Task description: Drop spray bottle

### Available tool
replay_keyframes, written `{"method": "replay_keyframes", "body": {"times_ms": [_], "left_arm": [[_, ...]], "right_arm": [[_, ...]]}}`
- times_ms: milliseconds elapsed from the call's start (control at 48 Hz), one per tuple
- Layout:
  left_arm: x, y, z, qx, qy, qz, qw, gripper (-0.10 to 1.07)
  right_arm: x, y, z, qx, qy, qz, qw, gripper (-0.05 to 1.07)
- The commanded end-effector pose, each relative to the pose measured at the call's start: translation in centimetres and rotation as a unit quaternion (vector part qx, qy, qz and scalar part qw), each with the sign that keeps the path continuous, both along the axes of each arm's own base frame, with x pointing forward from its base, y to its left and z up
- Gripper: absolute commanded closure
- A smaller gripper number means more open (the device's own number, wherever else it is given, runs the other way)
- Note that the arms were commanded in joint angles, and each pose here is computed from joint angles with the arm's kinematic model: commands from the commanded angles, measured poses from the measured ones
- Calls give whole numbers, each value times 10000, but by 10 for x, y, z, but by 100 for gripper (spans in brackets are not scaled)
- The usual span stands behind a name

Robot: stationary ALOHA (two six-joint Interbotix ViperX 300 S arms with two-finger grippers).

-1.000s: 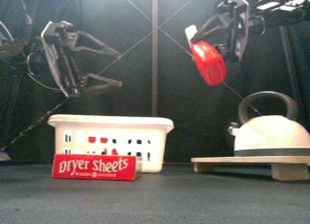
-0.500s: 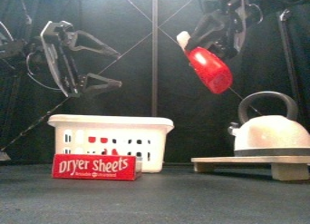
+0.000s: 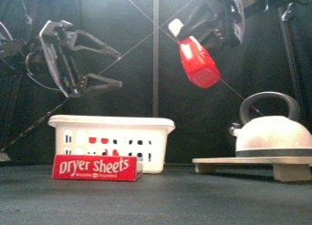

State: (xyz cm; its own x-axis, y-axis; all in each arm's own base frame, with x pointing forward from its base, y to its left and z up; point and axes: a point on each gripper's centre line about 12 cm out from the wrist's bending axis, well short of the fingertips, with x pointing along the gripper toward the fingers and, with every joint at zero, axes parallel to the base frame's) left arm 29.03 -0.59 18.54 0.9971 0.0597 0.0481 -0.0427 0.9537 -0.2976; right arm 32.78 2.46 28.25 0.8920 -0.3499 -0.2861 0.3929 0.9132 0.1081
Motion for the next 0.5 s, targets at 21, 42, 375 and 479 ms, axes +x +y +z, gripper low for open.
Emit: {"method": "replay_keyframes", "body": {"times_ms": [21,42,375,479], "left_arm": [[2,0,4,1,-99,2,10000,-6],[2,-1,4,1,-91,-5,10000,-6],[2,0,4,2,-91,2,10000,-6],[2,0,3,2,-83,2,10000,-6]], "right_arm": [[-5,10,-4,-20,-488,83,9988,69],[-6,12,-7,-4,-542,105,9985,69],[-5,24,-52,-366,-1040,101,9938,69],[5,28,-63,-649,-1126,-41,9915,69]]}}
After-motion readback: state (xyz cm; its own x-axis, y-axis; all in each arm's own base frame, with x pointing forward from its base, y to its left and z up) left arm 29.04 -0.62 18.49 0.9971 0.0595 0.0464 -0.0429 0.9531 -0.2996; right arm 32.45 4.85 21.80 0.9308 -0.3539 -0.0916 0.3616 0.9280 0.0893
